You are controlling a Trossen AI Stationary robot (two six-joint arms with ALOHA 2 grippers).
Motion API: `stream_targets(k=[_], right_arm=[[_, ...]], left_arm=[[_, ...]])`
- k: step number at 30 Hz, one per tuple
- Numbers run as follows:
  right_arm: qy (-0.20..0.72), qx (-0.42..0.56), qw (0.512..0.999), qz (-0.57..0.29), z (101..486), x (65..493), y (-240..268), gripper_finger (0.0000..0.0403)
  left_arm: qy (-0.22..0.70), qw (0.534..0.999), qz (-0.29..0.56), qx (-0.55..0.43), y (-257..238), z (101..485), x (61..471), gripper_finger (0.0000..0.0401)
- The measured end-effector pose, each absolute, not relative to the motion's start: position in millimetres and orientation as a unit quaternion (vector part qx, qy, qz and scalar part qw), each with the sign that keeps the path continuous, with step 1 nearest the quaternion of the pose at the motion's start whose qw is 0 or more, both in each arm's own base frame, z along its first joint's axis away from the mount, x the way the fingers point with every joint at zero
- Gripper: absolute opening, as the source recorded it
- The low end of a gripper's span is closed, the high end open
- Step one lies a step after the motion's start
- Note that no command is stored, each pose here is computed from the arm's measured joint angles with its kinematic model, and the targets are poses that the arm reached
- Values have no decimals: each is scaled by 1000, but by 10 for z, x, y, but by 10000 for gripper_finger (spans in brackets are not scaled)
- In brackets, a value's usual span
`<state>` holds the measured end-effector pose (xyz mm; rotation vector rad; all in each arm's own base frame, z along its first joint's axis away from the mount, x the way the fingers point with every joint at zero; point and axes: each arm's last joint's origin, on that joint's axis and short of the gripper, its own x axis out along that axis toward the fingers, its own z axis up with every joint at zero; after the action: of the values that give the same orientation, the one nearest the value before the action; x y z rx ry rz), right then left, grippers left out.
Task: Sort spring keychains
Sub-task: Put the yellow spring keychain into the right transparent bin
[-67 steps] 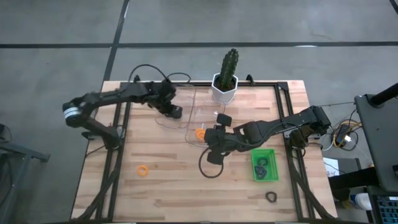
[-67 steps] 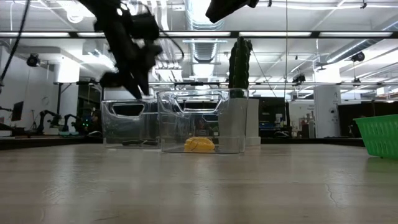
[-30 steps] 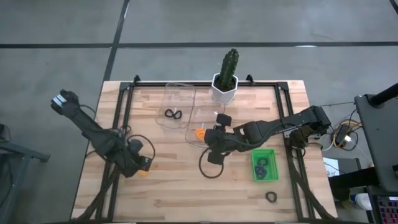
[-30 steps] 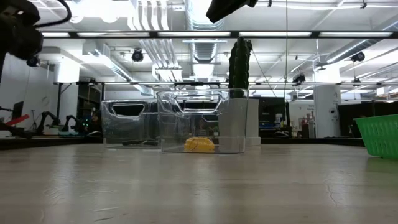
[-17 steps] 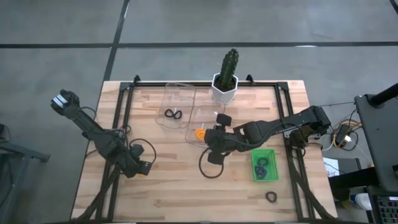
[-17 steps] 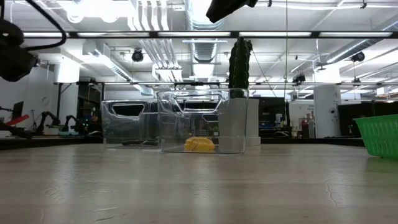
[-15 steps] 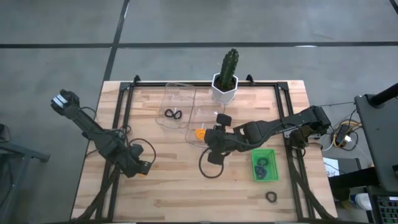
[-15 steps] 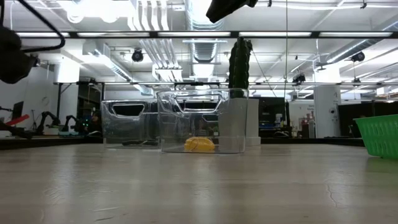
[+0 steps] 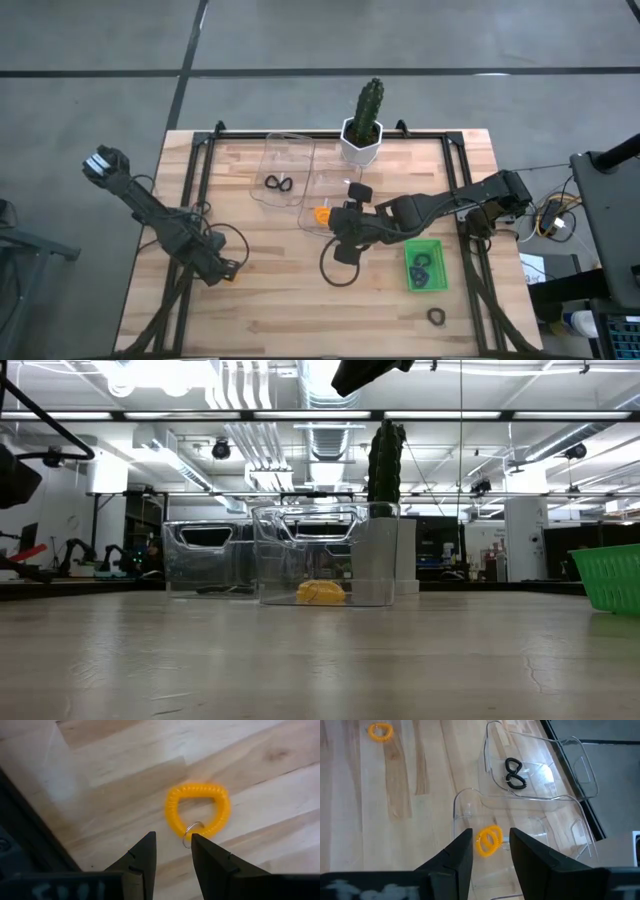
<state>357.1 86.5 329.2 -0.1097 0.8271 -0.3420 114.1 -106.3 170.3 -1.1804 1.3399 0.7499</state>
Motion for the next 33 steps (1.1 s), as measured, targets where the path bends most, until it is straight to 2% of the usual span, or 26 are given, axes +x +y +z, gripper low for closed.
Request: stream_targets(k=[4, 20, 33], right_arm=[[400, -53, 900, -165, 3292, 3571, 865, 123], [398, -51, 901, -166, 3293, 3573, 865, 123], [396, -50, 902, -166, 3296, 3577, 866, 123]], left_arm=[[553, 577, 325, -506, -1058, 1703, 1153, 115], [538, 554, 342, -535, -994, 1397, 1081, 115], [537, 552, 353, -531, -956, 1313, 1041, 113]])
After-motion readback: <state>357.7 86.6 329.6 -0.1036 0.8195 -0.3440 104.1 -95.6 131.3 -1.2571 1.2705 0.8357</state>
